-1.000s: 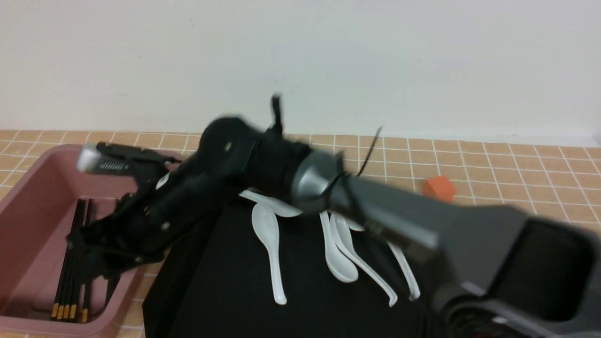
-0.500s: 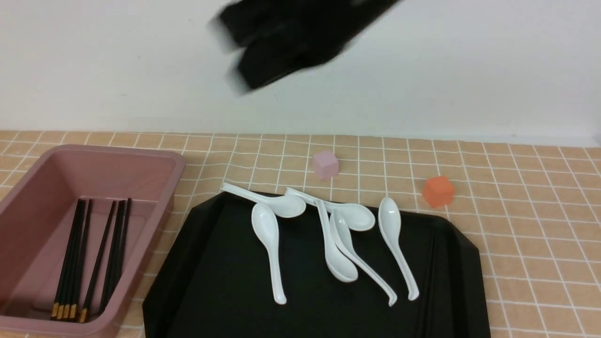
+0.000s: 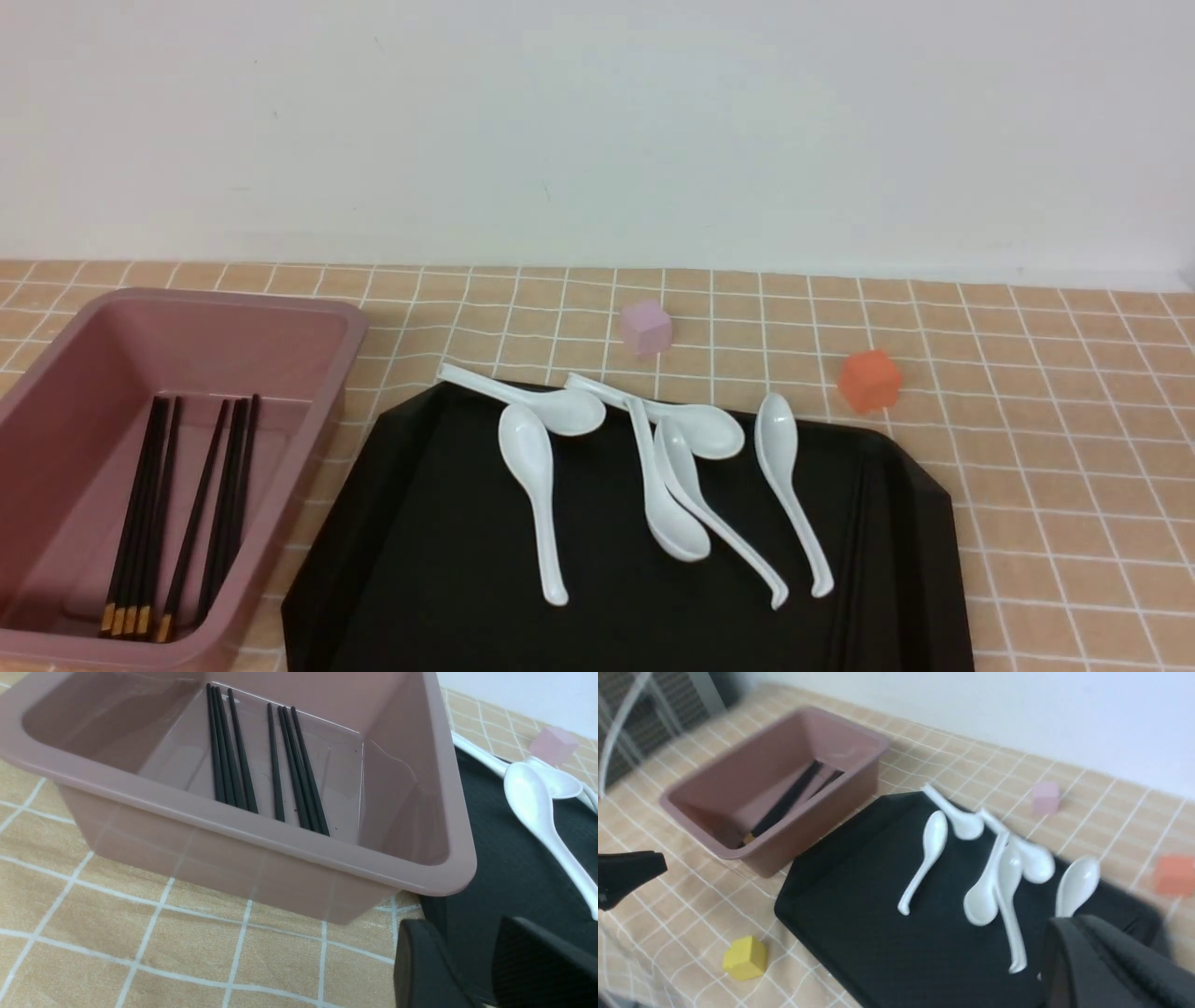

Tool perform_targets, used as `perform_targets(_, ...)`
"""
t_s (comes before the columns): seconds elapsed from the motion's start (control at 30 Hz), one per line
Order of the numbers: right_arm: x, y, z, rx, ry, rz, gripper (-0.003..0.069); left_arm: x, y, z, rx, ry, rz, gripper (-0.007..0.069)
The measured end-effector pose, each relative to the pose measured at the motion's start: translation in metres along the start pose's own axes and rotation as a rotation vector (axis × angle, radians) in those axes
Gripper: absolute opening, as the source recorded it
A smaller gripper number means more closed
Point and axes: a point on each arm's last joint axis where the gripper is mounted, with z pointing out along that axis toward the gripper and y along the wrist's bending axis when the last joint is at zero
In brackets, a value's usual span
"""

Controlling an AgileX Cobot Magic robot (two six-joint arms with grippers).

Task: On brown tablecloth take chopsticks from black tray and put them in box.

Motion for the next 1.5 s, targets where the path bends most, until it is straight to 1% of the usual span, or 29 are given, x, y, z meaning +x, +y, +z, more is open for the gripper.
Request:
perform_targets(0.1, 0.042, -0.011, 0.006, -0.008, -0.055, 0.017, -0.0004, 0.0, 0.0, 0.0, 0.0, 0.0, 0.0, 0.0238)
perform_targets(0.23, 0.064, -0.017, 0.004, -0.03, -0.192, -0.016, -0.0004, 0.0, 0.0, 0.0, 0.0, 0.0, 0.0, 0.0238)
perform_targets(0.27, 0.064, -0.017, 0.004, -0.03, -0.195, -0.018, -0.0004, 0.0, 0.0, 0.0, 0.0, 0.0, 0.0, 0.0238)
perform_targets(0.33, 0.068, -0.018, 0.001, -0.031, -0.27, -0.069, -0.0004, 0.0, 0.0, 0.0, 0.0, 0.0, 0.0, 0.0238)
perform_targets(0.4, 0.07, -0.019, 0.001, -0.031, -0.288, -0.085, -0.0004, 0.0, 0.0, 0.0, 0.0, 0.0, 0.0, 0.0238)
perform_targets(1.2, 0.078, -0.021, 0.003, -0.023, -0.287, -0.11, 0.0012, 0.0, 0.0, 0.0, 0.0, 0.0, 0.0, 0.0238)
perform_targets(1.3, 0.091, -0.027, 0.007, 0.028, -0.287, -0.145, 0.0015, 0.0, 0.0, 0.0, 0.0, 0.0, 0.0, 0.0238)
perform_targets(1.33, 0.097, -0.03, 0.009, 0.061, -0.28, -0.154, 0.0016, 0.0, 0.0, 0.0, 0.0, 0.0, 0.0, 0.0238)
perform_targets(1.43, 0.117, -0.041, 0.017, 0.181, -0.243, -0.162, 0.002, 0.0, 0.0, 0.0, 0.0, 0.0, 0.0, 0.0238)
perform_targets(1.5, 0.134, -0.051, 0.02, 0.286, -0.221, -0.139, 0.0023, 0.0, 0.0, 0.0, 0.0, 0.0, 0.0, 0.0238)
